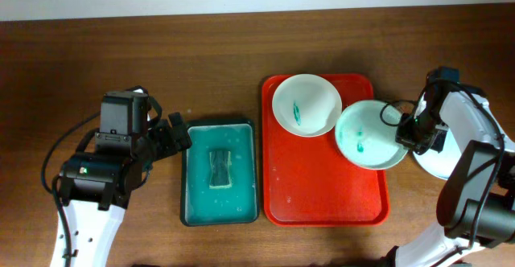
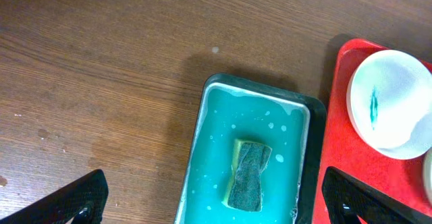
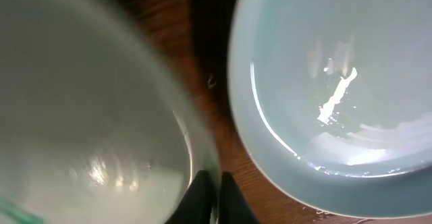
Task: Clean dirty plates on tray and stack at the side
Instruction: 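Carry the plate right and set it on the table beside the red tray, then grasp the sponge with the left gripper and the mint plate with the right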
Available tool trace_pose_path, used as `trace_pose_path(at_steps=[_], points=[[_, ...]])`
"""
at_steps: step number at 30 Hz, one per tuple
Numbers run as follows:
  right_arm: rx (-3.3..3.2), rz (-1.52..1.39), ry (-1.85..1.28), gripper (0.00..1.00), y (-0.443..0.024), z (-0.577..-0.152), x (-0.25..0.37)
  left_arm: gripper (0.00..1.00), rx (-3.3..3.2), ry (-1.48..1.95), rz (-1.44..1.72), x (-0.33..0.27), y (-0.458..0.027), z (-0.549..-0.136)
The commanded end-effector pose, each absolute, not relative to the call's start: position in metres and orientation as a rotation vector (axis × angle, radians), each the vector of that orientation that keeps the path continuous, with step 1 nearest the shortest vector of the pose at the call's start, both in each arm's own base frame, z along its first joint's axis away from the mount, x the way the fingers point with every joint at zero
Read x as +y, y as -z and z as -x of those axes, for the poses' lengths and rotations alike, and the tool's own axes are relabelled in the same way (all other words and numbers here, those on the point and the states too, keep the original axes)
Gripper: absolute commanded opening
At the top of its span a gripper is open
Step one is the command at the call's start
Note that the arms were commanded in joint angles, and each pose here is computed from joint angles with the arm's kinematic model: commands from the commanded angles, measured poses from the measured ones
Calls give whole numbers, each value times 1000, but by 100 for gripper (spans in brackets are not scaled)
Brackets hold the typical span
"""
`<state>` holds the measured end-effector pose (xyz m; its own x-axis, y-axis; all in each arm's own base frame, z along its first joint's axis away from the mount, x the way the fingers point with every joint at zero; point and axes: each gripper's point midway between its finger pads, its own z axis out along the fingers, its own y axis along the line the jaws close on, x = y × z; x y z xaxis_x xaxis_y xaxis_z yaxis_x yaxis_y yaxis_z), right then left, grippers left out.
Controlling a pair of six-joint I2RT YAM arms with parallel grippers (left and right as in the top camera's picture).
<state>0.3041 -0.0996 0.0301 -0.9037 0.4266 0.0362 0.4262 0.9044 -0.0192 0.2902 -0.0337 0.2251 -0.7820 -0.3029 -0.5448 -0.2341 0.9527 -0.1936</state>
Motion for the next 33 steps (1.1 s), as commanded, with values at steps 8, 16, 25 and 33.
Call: trace_pose_path(at_steps=[8,16,25,33], points=[[-3117,408,250,4,-126,-260,0,99,2487,133,368,-30,-231,-292],[-3010,684,265,8,-23,-228,46,99,2487,133,368,-30,-231,-292],[-3486,246,441,34,-184,-278,49,100,2645,420,230,-84,-199,-278],[-3438,252,420,34,-182,-261,48,53,3153,120,-66,-136,-43,-237]])
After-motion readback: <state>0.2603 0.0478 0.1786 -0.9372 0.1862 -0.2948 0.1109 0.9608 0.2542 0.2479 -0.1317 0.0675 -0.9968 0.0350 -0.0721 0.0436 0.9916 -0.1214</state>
